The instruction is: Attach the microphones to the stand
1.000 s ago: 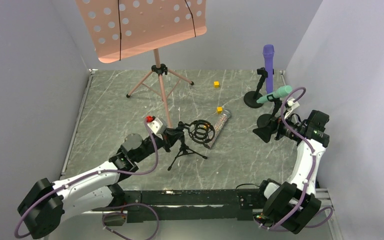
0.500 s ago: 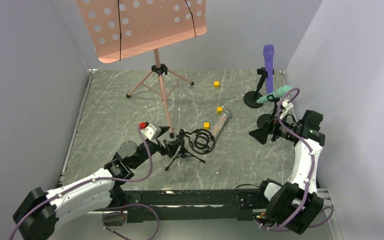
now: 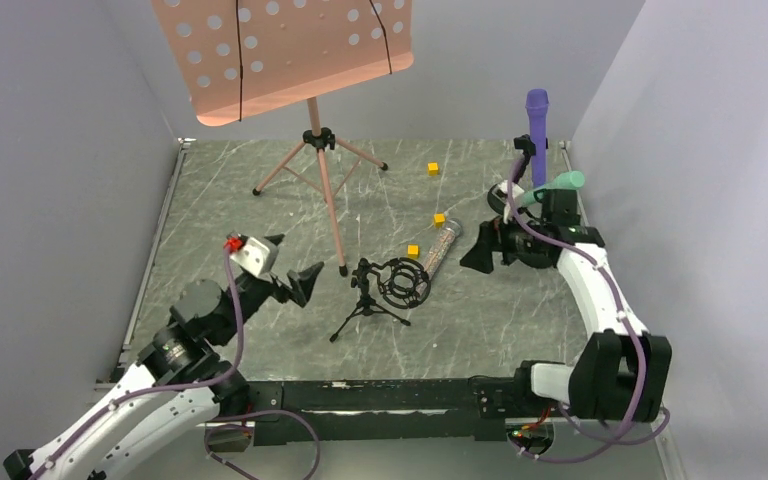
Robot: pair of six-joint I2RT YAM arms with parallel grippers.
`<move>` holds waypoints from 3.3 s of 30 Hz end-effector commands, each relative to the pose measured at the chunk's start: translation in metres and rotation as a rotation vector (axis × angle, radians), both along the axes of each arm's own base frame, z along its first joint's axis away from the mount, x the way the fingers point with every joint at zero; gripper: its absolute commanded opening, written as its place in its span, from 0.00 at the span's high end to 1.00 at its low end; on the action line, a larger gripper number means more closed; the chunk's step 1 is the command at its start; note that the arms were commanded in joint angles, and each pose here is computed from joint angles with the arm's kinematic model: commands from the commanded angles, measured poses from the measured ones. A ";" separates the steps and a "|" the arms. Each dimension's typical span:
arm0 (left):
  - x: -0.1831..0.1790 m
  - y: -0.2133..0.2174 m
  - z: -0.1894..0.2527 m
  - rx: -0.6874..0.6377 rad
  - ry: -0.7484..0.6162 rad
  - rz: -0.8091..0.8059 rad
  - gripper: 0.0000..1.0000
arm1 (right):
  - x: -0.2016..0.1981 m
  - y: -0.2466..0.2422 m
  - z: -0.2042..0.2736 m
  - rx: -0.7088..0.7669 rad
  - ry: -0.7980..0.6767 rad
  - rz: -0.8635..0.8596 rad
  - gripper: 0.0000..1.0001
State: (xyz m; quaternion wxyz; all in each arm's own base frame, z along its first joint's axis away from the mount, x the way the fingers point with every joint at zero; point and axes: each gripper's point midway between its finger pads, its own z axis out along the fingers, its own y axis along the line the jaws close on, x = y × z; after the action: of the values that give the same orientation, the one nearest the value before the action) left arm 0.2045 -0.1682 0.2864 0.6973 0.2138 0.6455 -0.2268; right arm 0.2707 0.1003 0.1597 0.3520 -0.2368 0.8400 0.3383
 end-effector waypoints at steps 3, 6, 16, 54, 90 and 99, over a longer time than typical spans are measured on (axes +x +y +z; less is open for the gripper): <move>0.023 0.055 -0.014 0.188 0.220 0.200 0.01 | 0.069 0.012 -0.009 -0.124 0.119 -0.459 0.00; 0.037 0.082 -0.030 0.218 0.278 0.286 0.01 | 0.084 0.026 -0.022 -0.117 0.207 -0.577 0.00; 0.045 0.098 -0.060 0.258 0.258 0.349 0.01 | 0.114 0.037 -0.089 -0.138 0.426 -0.719 0.00; 0.033 0.083 -0.040 0.201 0.167 0.244 0.01 | 0.096 0.062 0.051 0.013 -0.160 -0.219 0.92; 0.027 -0.238 0.112 -0.242 0.175 -0.519 0.08 | -0.049 0.101 0.258 0.529 -0.518 0.406 0.92; 0.023 -0.262 0.112 -0.262 0.215 -0.590 0.25 | -0.048 0.100 0.252 0.530 -0.509 0.398 0.90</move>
State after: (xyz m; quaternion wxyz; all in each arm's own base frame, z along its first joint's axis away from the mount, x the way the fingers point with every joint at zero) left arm 0.2324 -0.4242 0.3648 0.5353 0.2789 0.6268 -0.4927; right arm 0.2318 0.2021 0.3987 0.5054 -0.3528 0.5714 0.5418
